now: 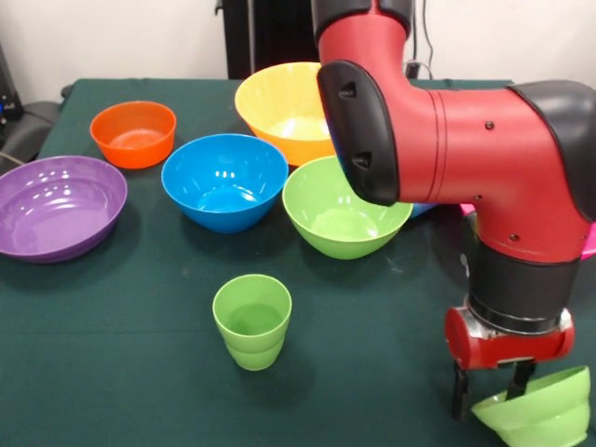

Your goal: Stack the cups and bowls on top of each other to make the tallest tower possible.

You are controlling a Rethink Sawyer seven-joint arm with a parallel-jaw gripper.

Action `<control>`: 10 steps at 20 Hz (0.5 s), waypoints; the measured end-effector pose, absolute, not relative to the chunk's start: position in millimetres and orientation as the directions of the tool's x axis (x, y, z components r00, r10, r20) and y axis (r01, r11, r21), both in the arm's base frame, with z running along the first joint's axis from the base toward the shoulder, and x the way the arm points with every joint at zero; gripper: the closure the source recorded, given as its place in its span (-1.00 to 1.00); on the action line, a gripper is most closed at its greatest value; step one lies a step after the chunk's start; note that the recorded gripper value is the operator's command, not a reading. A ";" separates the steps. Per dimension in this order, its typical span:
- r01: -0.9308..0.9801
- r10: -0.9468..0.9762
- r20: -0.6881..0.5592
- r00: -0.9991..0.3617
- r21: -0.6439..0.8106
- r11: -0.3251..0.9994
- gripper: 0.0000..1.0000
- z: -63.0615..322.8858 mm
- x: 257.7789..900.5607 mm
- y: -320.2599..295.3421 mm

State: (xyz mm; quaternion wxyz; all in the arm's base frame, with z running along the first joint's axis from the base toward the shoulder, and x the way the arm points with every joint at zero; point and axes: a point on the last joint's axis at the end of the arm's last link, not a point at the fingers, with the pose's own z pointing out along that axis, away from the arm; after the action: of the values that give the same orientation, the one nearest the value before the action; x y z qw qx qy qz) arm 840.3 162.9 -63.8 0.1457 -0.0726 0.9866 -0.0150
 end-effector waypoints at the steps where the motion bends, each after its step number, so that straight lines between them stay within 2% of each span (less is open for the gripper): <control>1: -0.127 -0.134 -0.285 -0.949 -0.043 0.991 -1.00 -64.0 842.1 167.2; 2: -0.123 -0.130 -0.286 -0.950 -0.041 0.992 -1.00 -64.0 842.6 168.5; 3: -0.096 -0.101 -0.295 -0.950 -0.033 0.995 1.00 -61.0 846.4 174.9; 10: -0.029 -0.031 -0.330 -0.943 -0.008 1.000 1.00 -39.0 858.0 186.9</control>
State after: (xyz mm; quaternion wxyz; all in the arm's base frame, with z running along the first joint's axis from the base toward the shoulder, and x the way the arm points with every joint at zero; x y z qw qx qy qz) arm 858.0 186.9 -39.0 0.1675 -0.0152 0.9857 -0.0017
